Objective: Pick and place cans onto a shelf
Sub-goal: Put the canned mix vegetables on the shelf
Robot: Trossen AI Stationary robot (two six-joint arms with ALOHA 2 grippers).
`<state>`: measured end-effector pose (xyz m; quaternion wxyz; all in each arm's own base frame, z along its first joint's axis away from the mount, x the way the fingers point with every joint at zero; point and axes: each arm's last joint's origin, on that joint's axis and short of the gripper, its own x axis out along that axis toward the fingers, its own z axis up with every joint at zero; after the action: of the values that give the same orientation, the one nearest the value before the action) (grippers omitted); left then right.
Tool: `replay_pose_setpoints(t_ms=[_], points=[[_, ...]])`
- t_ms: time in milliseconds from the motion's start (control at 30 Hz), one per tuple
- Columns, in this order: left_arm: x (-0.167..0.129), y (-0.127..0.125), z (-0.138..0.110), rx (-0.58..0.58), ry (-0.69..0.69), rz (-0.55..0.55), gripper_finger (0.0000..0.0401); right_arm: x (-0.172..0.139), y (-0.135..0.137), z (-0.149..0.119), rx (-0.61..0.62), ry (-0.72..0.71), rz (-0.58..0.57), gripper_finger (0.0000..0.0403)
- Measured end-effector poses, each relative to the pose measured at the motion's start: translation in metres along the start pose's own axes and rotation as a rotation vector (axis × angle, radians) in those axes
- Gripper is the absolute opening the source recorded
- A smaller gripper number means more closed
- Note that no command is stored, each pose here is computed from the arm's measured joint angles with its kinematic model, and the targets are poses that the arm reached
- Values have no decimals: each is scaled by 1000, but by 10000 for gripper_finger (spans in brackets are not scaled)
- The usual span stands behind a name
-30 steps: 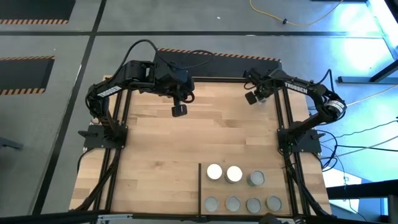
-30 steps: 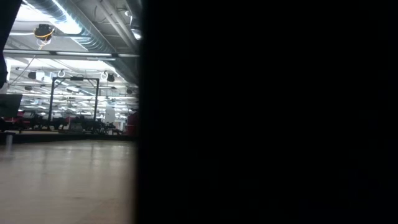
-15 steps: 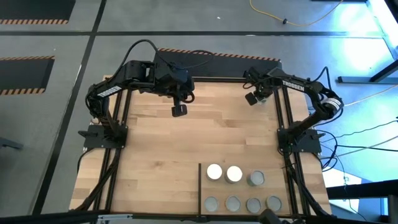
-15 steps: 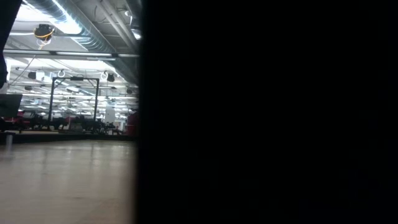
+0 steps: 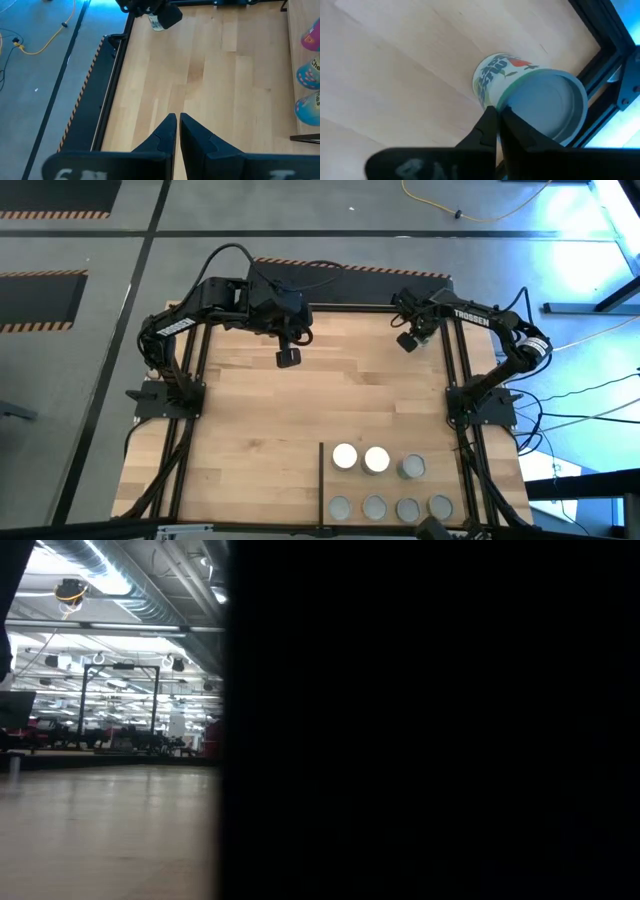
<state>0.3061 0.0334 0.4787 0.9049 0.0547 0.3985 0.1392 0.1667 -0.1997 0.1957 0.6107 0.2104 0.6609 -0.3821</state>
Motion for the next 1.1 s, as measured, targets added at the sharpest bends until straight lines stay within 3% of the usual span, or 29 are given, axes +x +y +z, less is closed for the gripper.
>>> replay_pose_setpoints(t_ms=[233,500,867,1000,1100], points=[[0,0,0,-1,0,0,16,-12,3,-12,-58,23,28,6],[0,0,0,-3,0,0,16,-61,8,-27,-90,-37,40,6],[0,-1,0,-3,-2,-45,16,-144,26,-78,-220,-54,35,6],[0,-1,0,-2,-2,-45,16,-171,41,-97,-277,-133,250,6],[0,-1,0,-2,-2,-46,16,-185,52,-110,-306,-176,313,6]])
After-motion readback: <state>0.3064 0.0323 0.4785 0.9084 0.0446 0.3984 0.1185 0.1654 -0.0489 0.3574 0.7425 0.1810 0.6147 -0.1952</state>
